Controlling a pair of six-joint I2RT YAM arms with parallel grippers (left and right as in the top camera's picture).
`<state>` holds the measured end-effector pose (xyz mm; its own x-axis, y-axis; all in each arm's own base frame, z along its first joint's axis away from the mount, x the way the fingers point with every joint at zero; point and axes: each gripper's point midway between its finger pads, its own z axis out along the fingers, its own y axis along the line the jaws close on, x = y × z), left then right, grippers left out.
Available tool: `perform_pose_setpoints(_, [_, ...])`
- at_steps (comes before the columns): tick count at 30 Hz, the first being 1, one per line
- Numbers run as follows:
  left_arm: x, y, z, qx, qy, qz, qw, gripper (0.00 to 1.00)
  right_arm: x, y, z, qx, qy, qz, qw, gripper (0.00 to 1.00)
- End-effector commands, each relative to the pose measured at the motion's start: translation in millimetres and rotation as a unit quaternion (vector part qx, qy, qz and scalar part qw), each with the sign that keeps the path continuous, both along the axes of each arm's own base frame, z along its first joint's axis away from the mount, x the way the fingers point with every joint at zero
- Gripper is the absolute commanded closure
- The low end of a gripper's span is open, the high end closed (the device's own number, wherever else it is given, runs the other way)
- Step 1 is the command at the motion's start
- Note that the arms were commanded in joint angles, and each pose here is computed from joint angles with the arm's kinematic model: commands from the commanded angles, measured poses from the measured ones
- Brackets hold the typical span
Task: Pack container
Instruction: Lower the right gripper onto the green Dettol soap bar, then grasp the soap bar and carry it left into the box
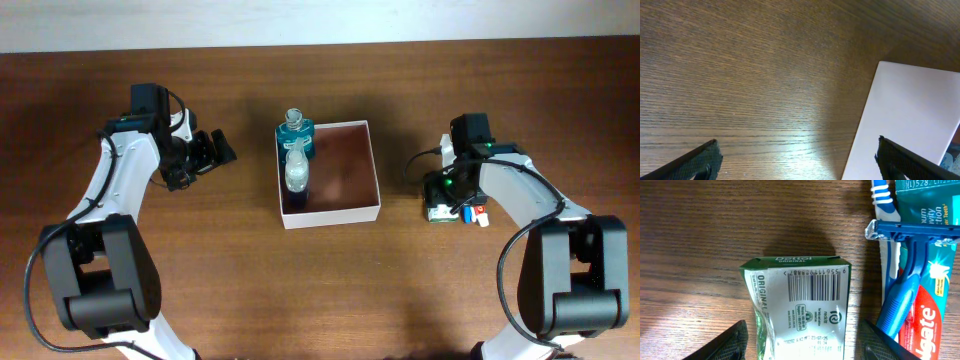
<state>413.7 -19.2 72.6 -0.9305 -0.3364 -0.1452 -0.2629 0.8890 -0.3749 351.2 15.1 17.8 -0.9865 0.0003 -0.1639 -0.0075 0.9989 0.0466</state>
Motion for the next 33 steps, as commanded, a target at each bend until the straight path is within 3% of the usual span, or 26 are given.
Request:
perform_pose_setpoints(1, [-2, 2, -9, 0.004, 0.009, -0.003, 1.000, 0.01, -3, -1, -6, 0.000, 0.008, 0.000, 1.000, 0.38])
perform_pose_setpoints(10, [-2, 2, -9, 0.004, 0.009, -0.003, 1.000, 0.00, -1, -1, -10, 0.000, 0.000, 0.000, 1.000, 0.39])
perform_pose_setpoints(26, [-2, 2, -9, 0.004, 0.009, -0.003, 1.000, 0.01, -4, 0, -17, 0.003, 0.013, 0.001, 1.000, 0.64])
perform_pose_setpoints(33, [-2, 2, -9, 0.004, 0.009, -0.003, 1.000, 0.01, 19, 9, 28, 0.025, -0.001, 0.004, 1.000, 0.71])
